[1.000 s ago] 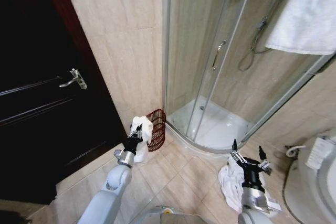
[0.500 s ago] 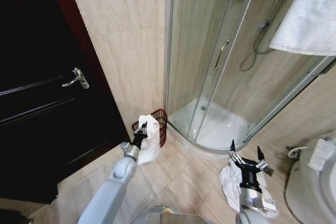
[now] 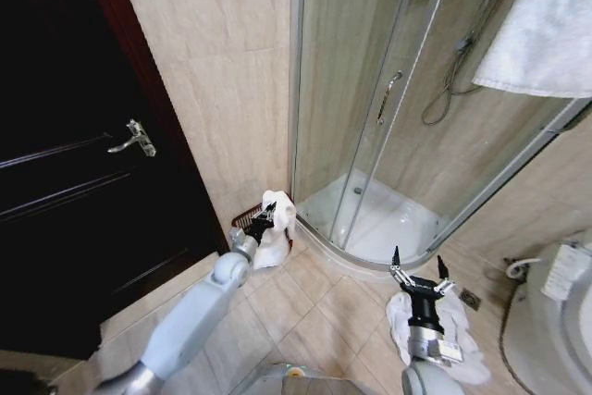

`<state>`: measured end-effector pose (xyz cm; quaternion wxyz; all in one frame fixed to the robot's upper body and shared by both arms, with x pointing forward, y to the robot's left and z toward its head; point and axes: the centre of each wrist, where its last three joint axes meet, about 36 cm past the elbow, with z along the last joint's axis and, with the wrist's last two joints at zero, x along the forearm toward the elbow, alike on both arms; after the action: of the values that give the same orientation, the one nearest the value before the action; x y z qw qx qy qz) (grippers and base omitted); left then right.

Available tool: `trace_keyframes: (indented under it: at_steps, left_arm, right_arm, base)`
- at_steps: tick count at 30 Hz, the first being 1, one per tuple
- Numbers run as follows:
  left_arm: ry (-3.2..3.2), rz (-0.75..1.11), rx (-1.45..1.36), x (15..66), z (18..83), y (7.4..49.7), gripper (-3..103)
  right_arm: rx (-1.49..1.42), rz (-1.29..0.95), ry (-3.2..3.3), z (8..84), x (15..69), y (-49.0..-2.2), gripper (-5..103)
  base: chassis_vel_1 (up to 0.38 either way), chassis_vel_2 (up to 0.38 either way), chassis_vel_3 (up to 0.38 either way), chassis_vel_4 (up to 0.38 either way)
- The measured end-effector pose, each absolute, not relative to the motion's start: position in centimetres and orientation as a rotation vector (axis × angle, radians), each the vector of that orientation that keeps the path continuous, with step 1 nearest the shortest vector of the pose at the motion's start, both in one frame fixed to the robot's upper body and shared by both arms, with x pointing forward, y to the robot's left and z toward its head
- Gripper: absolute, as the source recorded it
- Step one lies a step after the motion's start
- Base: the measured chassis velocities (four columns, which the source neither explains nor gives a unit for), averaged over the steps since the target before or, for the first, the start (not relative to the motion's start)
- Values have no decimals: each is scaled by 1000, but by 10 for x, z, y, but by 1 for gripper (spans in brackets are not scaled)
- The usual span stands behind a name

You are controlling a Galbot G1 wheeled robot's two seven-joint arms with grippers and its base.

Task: Discard the used towel into the hamper.

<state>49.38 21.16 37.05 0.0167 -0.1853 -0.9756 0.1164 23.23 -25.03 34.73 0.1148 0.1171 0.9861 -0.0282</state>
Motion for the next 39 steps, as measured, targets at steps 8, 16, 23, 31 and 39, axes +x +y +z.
trace_keyframes:
  at_steps: [8, 16, 23, 31, 39]
  left_arm:
    - [-3055, 380, -486, 555, 406, 209, 1]
    - [-3080, 318, -444, 629, 441, 194, 1]
    - [-3103, 227, -417, 679, 447, 177, 1]
    - [-3107, 211, -359, 693, 426, 182, 1]
    - [-3103, 193, -329, 696, 400, 192, 1]
  right_arm:
    - [351, -25, 2885, 339, 231, -254, 100]
    - [334, 7, 2872, 326, 236, -254, 100]
    - [337, 17, 2872, 317, 230, -256, 100]
    - [354, 17, 2882, 312, 226, -262, 100]
    - [355, 6, 2886, 313, 224, -265, 100]
  base:
    - [0, 0, 0, 0]
    - [0, 0, 0, 0]
    - [0, 0, 0, 0]
    - [0, 0, 0, 0]
    - [0, 0, 0, 0]
